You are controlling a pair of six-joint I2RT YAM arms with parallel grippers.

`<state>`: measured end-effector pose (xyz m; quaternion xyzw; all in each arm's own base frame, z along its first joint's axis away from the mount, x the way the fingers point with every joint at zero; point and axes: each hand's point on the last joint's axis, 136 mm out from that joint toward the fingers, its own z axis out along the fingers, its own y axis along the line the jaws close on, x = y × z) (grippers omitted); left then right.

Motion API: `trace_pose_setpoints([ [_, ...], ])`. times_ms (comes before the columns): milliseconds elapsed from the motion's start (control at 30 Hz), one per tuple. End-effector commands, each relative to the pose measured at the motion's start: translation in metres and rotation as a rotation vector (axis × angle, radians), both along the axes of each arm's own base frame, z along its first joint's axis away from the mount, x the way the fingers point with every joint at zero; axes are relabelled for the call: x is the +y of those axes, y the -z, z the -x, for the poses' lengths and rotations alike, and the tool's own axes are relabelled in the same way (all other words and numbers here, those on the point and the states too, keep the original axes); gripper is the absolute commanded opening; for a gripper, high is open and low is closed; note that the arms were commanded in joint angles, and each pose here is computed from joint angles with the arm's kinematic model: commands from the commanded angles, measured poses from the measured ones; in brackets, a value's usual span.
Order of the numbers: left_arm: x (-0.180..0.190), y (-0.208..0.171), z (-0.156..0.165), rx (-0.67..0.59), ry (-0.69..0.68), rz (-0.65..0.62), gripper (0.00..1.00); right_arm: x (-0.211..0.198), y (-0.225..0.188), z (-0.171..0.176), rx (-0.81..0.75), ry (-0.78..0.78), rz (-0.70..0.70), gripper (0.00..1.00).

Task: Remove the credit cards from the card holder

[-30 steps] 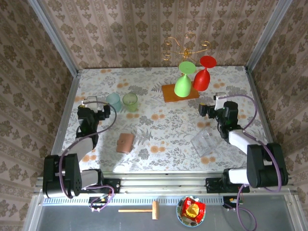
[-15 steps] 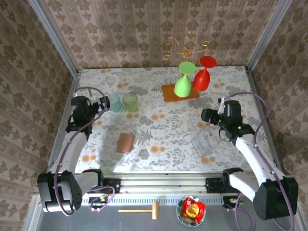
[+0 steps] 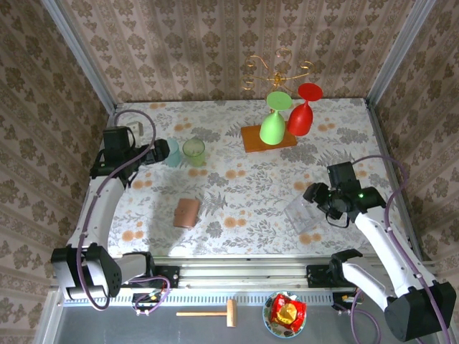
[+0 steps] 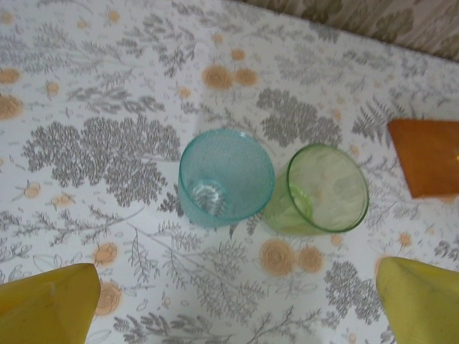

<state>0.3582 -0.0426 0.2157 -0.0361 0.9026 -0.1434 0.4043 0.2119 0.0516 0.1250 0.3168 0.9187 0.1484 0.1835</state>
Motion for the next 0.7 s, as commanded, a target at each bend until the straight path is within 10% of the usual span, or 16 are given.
trace_pose_setpoints([
  [0, -0.006, 0.008, 0.007, 0.049, 0.058, -0.013, 1.0, -0.015, 0.016, 0.037, 0.166, 0.261, -0.02, 0.51],
  [667, -0.003, 0.017, 0.013, 0.052, 0.072, -0.047, 1.0, -0.01, 0.054, 0.049, 0.289, 0.461, -0.104, 0.36],
])
